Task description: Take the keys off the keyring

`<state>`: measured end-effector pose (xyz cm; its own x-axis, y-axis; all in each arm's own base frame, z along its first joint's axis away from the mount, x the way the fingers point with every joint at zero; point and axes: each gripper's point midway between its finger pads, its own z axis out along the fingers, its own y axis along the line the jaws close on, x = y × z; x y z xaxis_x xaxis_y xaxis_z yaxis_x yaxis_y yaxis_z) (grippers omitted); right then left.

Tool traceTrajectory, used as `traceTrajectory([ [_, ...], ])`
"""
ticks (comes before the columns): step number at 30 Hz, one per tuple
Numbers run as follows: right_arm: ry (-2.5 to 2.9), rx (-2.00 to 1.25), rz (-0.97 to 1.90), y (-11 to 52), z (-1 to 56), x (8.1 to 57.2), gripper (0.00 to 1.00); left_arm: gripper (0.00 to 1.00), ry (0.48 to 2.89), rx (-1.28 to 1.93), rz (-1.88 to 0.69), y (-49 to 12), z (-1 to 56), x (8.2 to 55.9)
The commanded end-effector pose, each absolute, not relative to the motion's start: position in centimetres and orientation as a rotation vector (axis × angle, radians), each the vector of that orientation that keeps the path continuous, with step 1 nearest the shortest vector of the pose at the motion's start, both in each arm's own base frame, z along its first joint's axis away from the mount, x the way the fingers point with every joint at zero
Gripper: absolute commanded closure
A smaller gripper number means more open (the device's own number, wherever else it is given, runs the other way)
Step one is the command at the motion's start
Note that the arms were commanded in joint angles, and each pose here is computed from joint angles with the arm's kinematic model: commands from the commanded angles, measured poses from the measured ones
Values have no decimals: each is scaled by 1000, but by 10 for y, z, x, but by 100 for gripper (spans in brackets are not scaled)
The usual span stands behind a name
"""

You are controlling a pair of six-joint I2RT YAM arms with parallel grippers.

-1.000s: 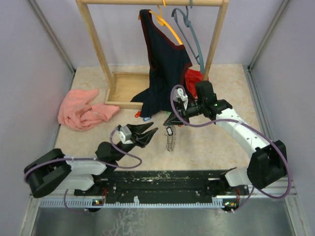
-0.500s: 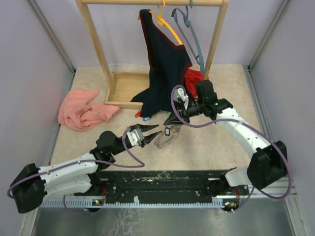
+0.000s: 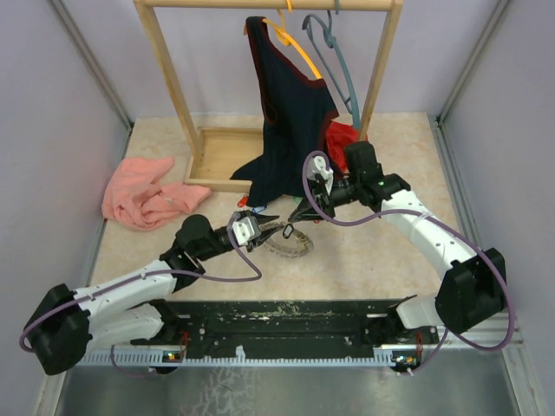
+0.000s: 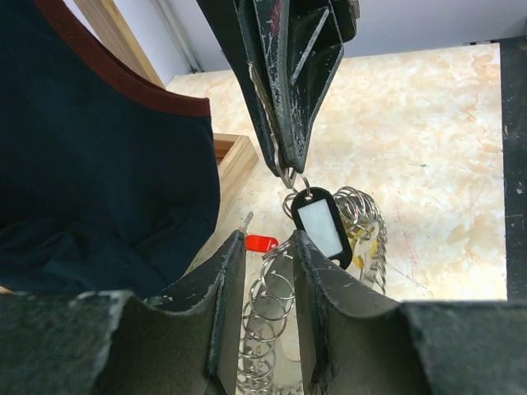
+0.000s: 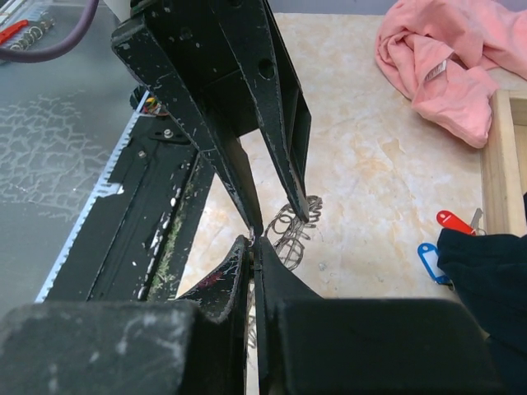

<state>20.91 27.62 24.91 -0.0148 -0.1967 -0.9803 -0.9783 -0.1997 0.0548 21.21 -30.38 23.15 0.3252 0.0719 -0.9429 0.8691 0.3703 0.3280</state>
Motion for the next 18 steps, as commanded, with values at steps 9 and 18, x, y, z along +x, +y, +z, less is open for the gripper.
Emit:
traceTrajectory([
  [9, 1099, -1519, 1259, 275, 288, 202, 100, 65, 1045, 1102, -713, -313, 250, 214],
  [18, 1094, -1521, 1259, 275, 288, 201, 100, 65, 1043, 1100, -731, -314, 249, 212],
])
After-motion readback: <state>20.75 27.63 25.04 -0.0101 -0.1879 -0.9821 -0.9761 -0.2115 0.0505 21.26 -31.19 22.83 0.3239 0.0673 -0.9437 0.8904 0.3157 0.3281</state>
